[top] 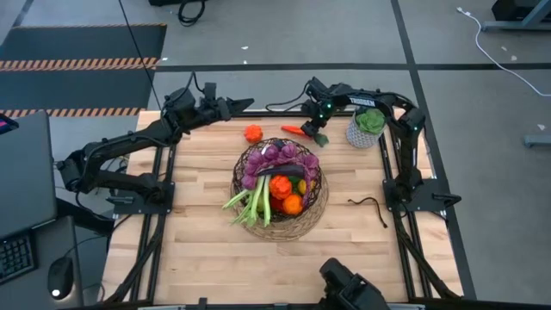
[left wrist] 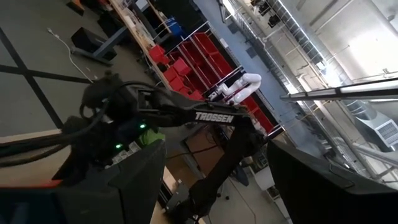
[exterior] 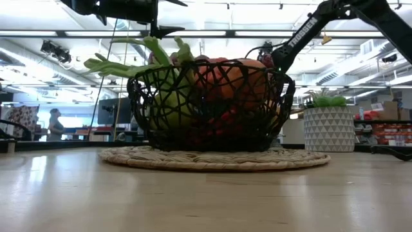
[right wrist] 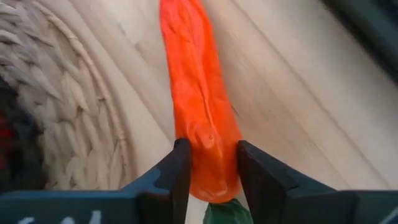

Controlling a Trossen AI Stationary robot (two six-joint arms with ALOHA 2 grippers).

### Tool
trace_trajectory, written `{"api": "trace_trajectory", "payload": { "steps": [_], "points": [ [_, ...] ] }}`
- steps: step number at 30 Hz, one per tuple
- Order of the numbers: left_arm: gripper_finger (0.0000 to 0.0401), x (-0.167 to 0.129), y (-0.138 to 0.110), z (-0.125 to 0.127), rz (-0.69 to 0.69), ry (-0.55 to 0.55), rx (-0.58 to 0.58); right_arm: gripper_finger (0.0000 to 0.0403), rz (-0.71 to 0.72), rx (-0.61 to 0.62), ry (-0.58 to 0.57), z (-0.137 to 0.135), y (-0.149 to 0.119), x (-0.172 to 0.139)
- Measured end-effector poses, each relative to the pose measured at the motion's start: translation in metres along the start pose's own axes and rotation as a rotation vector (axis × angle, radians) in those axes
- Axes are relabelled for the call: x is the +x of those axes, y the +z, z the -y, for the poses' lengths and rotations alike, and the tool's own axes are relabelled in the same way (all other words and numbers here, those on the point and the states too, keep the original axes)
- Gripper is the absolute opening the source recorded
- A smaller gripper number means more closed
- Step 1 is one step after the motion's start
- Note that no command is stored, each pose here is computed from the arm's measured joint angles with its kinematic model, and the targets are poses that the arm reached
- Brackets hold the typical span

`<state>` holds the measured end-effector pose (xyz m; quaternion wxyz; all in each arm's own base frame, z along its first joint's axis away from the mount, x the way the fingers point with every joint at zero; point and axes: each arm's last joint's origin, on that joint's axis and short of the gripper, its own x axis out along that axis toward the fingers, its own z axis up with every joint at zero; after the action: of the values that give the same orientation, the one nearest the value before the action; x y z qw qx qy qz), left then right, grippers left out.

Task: Build produce basket
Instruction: Put the orange carrot into the black basket

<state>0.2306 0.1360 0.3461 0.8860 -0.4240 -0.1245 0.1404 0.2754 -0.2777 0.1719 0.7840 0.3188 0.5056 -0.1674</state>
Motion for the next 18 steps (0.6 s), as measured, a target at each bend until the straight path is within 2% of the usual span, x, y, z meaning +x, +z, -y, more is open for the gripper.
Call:
{"api": "trace_trajectory", "payload": {
  "steps": [12, 15, 18],
  "points": [
    [0.0286, -0.001, 0.004, -0.003, 0.023, 0.018, 0.039, 0.0092, 0.167, -0.049, -0.016, -0.041, -0.010, -0.090],
    [0.0286, -0.001, 0.005, -0.004, 0.026, 0.021, 0.039, 0.0088, 0.228, -0.093, -0.055, -0.048, -0.009, -0.102],
    [0.0286, -0.001, 0.005, -0.004, 0.026, 0.021, 0.039, 0.0103, 0.244, -0.086, -0.028, -0.047, -0.007, -0.100]
  ]
}}
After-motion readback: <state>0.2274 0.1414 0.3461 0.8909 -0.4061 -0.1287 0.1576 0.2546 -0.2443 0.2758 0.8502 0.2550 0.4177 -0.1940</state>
